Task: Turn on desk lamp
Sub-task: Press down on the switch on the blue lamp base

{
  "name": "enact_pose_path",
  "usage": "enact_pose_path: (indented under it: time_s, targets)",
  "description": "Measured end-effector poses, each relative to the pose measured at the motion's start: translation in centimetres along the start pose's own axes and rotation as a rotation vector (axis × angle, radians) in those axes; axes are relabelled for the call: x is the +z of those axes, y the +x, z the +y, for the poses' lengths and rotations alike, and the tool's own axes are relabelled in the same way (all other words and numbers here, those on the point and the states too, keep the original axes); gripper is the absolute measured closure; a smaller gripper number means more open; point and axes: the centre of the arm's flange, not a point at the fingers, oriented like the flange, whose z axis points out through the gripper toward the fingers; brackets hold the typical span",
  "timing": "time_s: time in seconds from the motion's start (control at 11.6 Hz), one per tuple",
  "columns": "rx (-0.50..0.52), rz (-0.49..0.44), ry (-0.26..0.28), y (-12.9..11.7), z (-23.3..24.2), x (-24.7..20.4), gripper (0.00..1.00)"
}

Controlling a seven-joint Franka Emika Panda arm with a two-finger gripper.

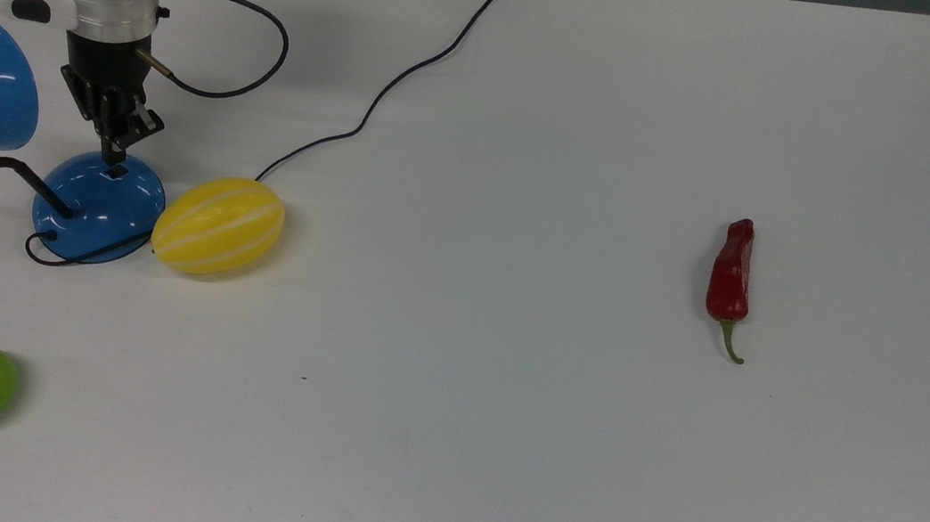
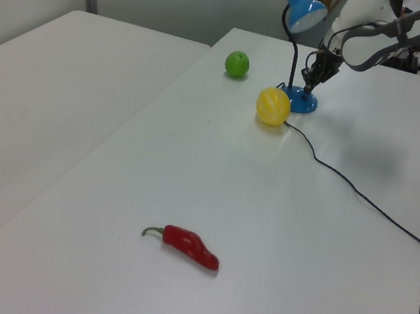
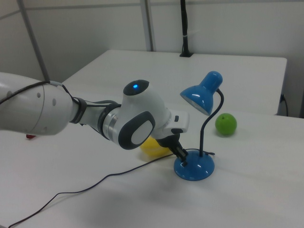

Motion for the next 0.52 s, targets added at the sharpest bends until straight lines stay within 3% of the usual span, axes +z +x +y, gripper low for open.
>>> enact_pose_path:
  time_s: [0.52]
  targets:
    - [-0.047, -0.003, -0.025, 0.0, -0.2, 1.4, 0.99]
